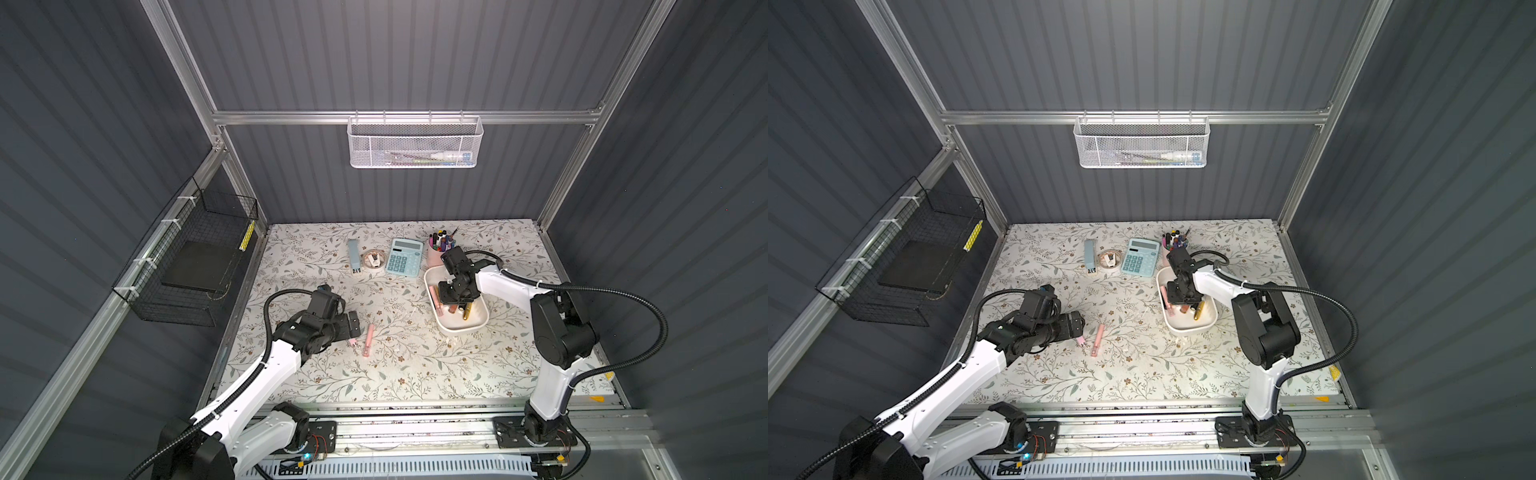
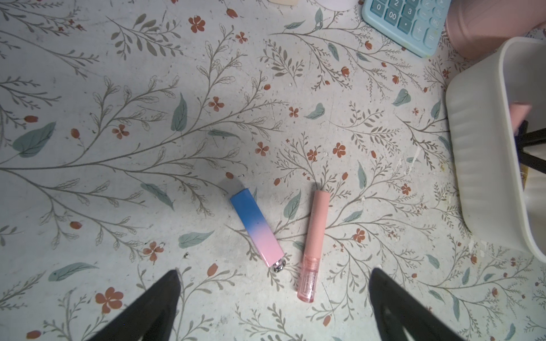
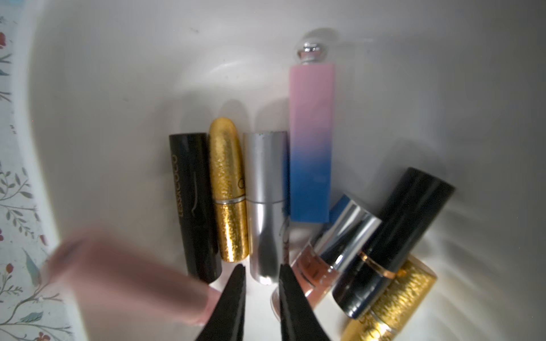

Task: Put the lipstick into the storage box
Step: Place the lipstick in the storage box, then adjust the lipstick in the storage box.

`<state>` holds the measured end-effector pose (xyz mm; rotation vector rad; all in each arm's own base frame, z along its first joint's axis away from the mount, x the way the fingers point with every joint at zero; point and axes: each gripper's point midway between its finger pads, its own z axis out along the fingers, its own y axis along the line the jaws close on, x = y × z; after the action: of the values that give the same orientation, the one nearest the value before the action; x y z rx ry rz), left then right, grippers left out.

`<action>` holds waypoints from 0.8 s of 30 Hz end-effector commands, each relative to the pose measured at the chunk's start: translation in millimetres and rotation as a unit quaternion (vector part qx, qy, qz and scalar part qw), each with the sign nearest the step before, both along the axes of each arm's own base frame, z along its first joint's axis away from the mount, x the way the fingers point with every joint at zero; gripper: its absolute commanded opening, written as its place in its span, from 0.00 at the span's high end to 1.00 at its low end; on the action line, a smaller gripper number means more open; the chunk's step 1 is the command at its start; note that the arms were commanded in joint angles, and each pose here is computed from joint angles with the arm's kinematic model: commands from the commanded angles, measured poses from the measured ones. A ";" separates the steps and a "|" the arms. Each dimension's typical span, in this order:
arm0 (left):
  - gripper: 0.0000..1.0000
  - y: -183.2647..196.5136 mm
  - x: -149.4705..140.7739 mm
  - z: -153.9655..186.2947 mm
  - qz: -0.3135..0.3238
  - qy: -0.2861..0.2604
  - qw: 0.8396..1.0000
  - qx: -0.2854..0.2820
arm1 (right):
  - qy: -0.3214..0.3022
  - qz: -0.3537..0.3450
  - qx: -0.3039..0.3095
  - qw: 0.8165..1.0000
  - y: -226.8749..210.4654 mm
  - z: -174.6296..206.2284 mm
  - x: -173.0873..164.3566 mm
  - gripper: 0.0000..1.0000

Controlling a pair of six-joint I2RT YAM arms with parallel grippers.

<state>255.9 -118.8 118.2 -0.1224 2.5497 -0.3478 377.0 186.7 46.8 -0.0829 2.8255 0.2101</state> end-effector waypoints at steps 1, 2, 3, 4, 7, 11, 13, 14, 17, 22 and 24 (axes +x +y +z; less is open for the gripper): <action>0.00 2.1 0.2 -8.6 -0.003 0.008 1.000 0.008 | 0.005 0.009 0.015 1.000 6.3 -4.1 -0.7 0.75; 0.00 1.9 0.6 -9.6 -0.003 0.008 1.000 0.009 | 0.005 0.011 0.018 1.000 7.2 -4.0 -1.0 0.76; 0.00 1.7 1.2 -10.3 -0.003 0.009 1.000 0.010 | 0.006 0.011 0.018 1.000 7.5 -4.8 -1.1 0.75; 0.00 1.1 1.8 -10.8 -0.004 0.009 1.000 0.009 | 0.005 0.011 0.017 1.000 7.0 -5.2 -0.6 0.76; 0.00 0.5 2.7 -12.3 -0.004 0.010 1.000 0.009 | 0.005 0.013 0.015 1.000 7.5 -7.5 1.8 0.76; 0.00 0.2 3.4 -14.3 -0.004 0.013 1.000 0.011 | 0.010 0.017 0.025 1.000 13.4 -10.0 5.7 0.75; 0.00 0.5 3.8 -14.1 -0.004 0.013 1.000 0.012 | 0.010 0.017 0.030 0.999 15.9 -8.9 6.5 0.75; 0.00 1.0 3.6 -14.0 -0.004 0.012 1.000 0.013 | 0.011 0.016 0.033 0.999 16.5 -8.3 6.4 0.75; 0.00 2.1 4.3 -11.8 -0.004 0.009 1.000 0.017 | 0.007 0.016 0.036 0.999 16.8 -3.8 5.7 0.75; 0.00 1.5 7.3 -12.3 -0.004 0.010 1.000 0.021 | 0.005 0.021 0.039 0.999 18.4 0.2 6.2 0.74; 0.00 0.4 8.1 -13.7 -0.005 0.013 1.000 0.021 | 0.005 0.017 0.038 0.999 17.8 0.5 6.5 0.74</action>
<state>261.2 -120.6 105.9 -0.1133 2.5779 -0.3216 382.8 203.5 42.9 -0.1120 2.8216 0.3186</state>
